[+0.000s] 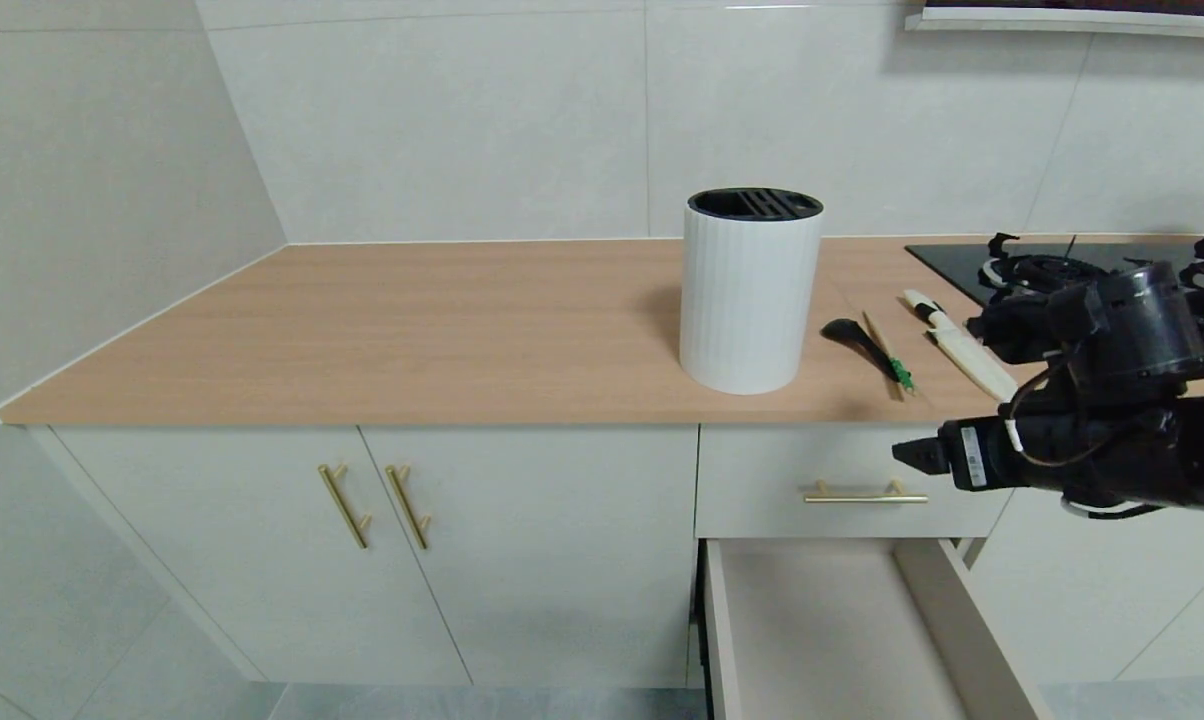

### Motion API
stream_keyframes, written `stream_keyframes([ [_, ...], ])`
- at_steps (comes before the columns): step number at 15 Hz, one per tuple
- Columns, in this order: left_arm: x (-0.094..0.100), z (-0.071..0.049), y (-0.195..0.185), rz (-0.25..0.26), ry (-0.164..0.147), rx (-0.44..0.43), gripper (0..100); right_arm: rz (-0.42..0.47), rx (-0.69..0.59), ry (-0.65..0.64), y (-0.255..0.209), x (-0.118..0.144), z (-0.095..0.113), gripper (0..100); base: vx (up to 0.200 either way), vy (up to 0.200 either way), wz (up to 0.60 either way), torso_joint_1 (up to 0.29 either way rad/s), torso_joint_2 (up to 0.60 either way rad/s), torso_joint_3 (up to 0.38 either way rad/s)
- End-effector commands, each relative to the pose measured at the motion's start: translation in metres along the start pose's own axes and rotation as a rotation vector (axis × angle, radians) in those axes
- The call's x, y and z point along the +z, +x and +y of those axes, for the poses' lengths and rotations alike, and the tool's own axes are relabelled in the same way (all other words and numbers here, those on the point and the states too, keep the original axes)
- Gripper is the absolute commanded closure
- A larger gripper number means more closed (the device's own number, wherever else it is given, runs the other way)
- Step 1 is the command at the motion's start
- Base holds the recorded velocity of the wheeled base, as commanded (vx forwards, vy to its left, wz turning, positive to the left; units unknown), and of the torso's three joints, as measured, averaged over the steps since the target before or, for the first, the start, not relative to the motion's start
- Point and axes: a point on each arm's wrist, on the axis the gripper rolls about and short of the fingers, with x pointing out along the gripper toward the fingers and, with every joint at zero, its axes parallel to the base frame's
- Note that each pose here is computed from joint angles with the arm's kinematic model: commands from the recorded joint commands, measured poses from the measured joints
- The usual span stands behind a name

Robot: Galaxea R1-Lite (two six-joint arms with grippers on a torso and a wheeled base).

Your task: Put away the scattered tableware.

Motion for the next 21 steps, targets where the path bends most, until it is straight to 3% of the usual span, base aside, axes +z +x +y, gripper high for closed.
stream_keyframes([
  [1, 0.000, 0.000, 0.000, 0.001, 0.000, 0.001, 0, -0.035, 0.003, 0.038, 0.006, 0.041, 0.007, 0, 0.000, 0.000, 0.00, 0.000, 0.00, 0.000],
  [4, 0.000, 0.000, 0.000, 0.001, 0.000, 0.001, 0, -0.030, 0.005, 0.176, 0.016, 0.062, 0.013, 0, 0.000, 0.000, 0.00, 0.000, 0.00, 0.000],
  [10, 0.000, 0.000, 0.000, 0.001, 0.000, 0.001, 0, -0.042, -0.057, 0.281, 0.043, 0.074, 0.010, 0, 0.000, 0.000, 0.00, 0.000, 0.00, 0.000],
  [13, 0.000, 0.000, 0.000, 0.001, -0.002, 0.001, 0, -0.014, -0.143, 0.294, 0.071, 0.073, 0.001, 0, 0.000, 0.000, 0.00, 0.000, 0.00, 0.000],
  [21, 0.000, 0.000, 0.000, 0.001, -0.002, 0.001, 0, 0.025, -0.182, 0.308, 0.102, 0.067, -0.005, 0, 0.000, 0.000, 0.00, 0.000, 0.00, 0.000],
])
